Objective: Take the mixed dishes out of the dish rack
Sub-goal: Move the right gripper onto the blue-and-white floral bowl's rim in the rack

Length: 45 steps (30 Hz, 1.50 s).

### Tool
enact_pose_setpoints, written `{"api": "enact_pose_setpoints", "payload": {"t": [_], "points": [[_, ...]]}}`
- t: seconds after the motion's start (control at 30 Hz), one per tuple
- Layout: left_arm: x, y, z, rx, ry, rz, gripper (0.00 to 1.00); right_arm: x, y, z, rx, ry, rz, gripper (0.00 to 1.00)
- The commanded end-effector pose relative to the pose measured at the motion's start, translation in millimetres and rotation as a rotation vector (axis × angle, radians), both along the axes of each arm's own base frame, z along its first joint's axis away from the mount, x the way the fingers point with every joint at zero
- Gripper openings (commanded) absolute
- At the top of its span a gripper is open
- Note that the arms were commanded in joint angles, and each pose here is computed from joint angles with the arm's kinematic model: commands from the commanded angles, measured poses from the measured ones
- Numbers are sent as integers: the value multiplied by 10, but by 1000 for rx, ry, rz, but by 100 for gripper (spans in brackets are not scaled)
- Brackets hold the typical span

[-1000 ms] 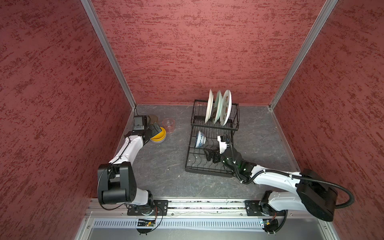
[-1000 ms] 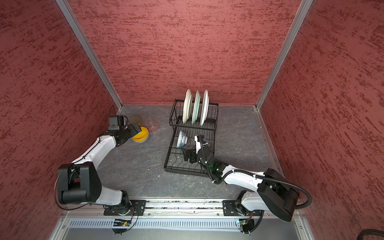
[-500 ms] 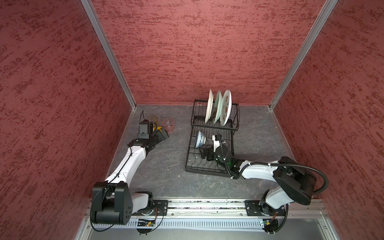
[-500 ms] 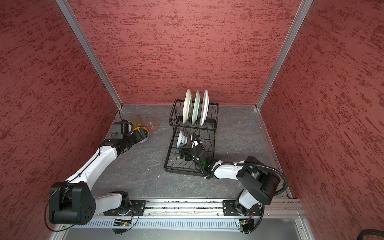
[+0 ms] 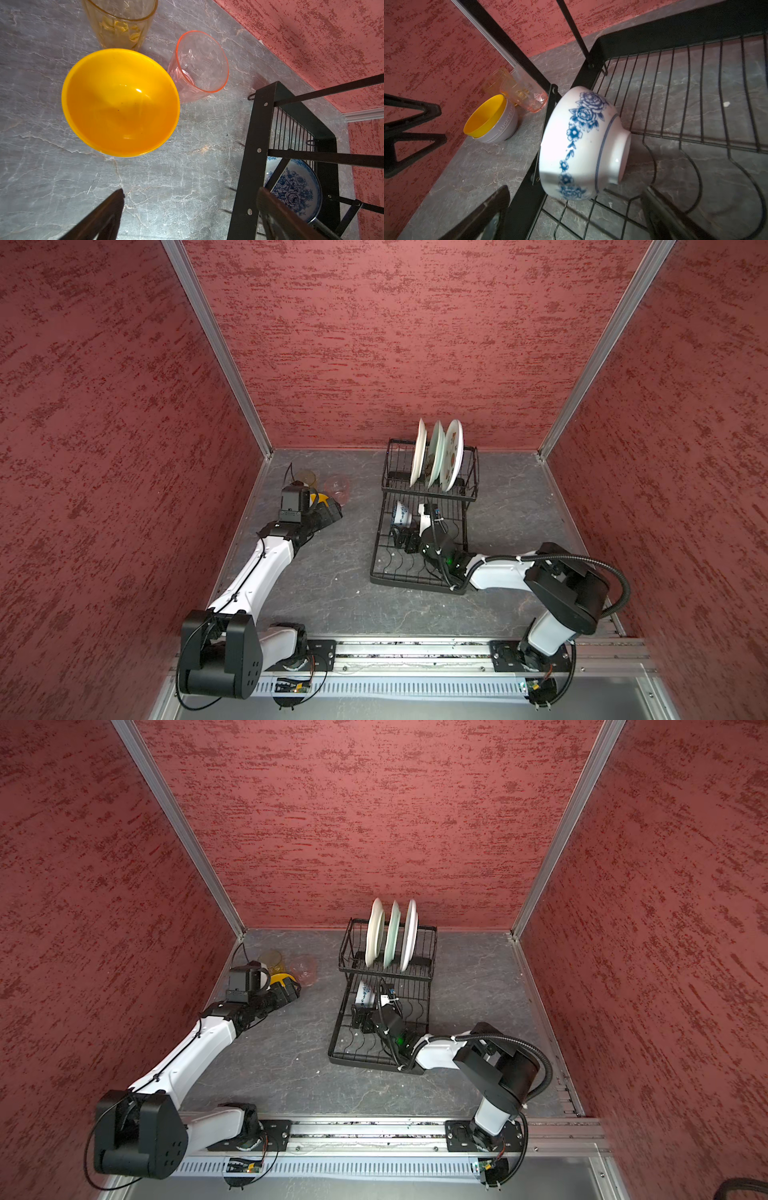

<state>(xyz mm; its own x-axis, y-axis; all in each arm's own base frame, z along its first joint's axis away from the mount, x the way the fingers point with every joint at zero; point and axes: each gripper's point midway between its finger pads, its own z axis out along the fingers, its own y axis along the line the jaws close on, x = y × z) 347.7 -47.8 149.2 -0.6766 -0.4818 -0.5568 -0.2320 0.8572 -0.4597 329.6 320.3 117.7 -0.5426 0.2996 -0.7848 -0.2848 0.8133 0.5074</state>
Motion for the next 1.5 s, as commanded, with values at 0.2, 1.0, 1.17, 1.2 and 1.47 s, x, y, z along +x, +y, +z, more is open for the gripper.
{"api": "enact_pose_setpoints", "payload": {"t": [0.2,1.0,1.17,1.2,1.47], "points": [[-18,-41,-31,-17,-11,-12,100,55,78,-15,14,16,-16,99],[-69,-144,17,-57,-45,-46,100,122,177,-142,-9,67,-21,97],[-69,-184,14,-68,-46,-59,100,150,179,-158,-41,68,-27,96],[-67,-181,15,-69,-46,-57,100,154,176,-169,-49,70,-29,96],[-69,-206,-29,-68,-34,-64,100,156,251,-155,-28,72,-3,83]]}}
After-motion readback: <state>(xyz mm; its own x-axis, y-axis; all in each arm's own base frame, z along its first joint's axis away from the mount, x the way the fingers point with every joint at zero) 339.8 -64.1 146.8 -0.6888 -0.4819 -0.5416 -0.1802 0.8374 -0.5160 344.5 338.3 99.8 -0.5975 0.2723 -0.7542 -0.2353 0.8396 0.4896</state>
